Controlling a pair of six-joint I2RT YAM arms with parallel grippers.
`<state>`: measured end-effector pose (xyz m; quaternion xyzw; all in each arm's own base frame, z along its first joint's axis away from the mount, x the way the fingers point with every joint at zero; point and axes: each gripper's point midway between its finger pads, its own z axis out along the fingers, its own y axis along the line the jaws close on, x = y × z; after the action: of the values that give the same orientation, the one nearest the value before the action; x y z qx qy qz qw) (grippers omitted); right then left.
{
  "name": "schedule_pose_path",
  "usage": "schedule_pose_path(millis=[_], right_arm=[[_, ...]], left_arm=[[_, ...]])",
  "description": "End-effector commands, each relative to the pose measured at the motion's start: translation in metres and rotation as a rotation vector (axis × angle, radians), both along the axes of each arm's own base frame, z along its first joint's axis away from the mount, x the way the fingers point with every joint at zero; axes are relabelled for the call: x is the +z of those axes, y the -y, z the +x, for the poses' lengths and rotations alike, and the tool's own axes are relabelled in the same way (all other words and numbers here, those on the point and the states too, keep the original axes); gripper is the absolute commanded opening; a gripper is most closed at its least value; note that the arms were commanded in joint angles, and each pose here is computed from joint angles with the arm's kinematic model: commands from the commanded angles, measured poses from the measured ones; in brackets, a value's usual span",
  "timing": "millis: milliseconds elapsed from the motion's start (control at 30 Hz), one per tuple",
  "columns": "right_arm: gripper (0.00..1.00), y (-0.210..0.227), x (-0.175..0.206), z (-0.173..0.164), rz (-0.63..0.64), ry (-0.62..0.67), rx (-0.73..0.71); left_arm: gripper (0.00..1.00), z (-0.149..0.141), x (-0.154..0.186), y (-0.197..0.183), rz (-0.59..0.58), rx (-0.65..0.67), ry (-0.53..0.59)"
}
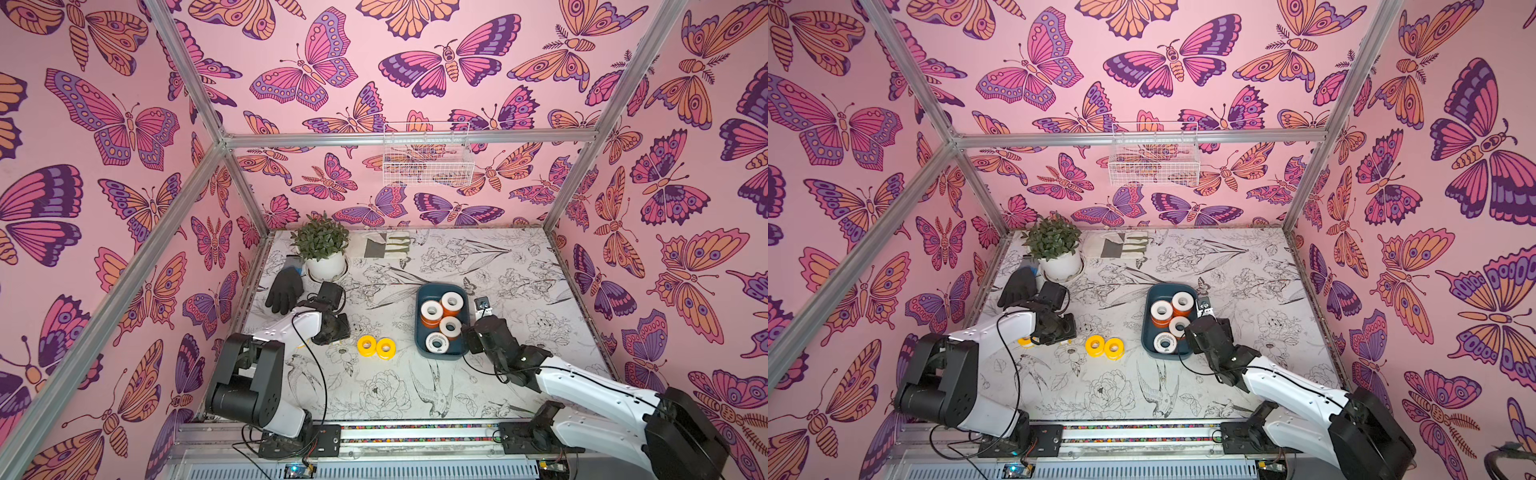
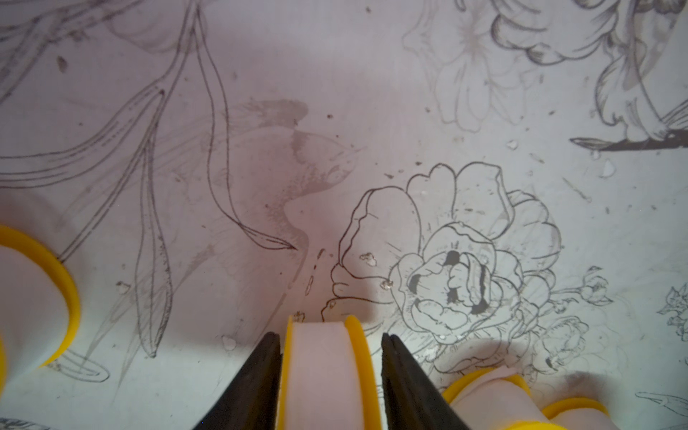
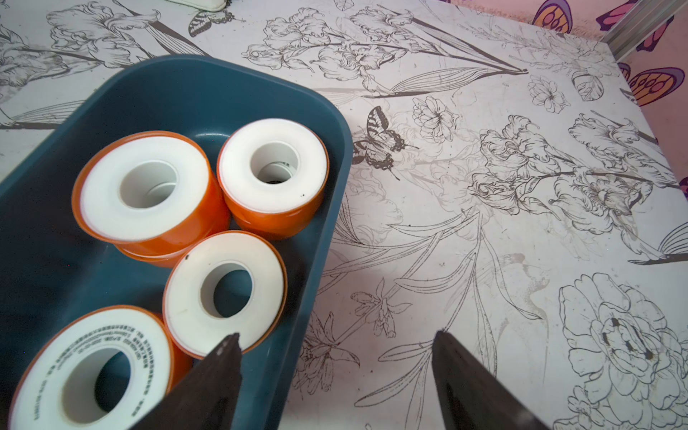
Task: Put the sealing tape into the storage box
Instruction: Pick up the sealing tape at the center of the board.
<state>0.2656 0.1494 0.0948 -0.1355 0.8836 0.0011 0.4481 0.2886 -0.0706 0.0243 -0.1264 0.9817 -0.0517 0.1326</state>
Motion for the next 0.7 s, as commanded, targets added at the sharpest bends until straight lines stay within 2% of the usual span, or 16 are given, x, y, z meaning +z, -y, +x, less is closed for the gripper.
schedule_pose_path(millis=[0, 167, 367, 667], right_arm=[[0.84, -0.005, 0.012, 0.006, 0.023, 0.013, -0.005], [0.84, -0.004, 0.011, 0.006, 0.019, 0.011, -0.011], [0.84, 0.0, 0.012, 0.007, 0.014, 0.023, -0.035], [0.84, 0.016, 0.012, 0.011, -0.006, 0.051, -0.129]], left_arm=[[0.37, -0.009, 0.003, -0.007, 0.046, 0.008, -0.004], [0.23, -0.01, 0.012, -0.004, 0.039, -0.002, 0.015], [0.13, -0.01, 0.04, 0.021, -0.037, -0.06, 0.077], [0.12, -0.015, 0.095, 0.116, -0.169, -0.259, 0.181]])
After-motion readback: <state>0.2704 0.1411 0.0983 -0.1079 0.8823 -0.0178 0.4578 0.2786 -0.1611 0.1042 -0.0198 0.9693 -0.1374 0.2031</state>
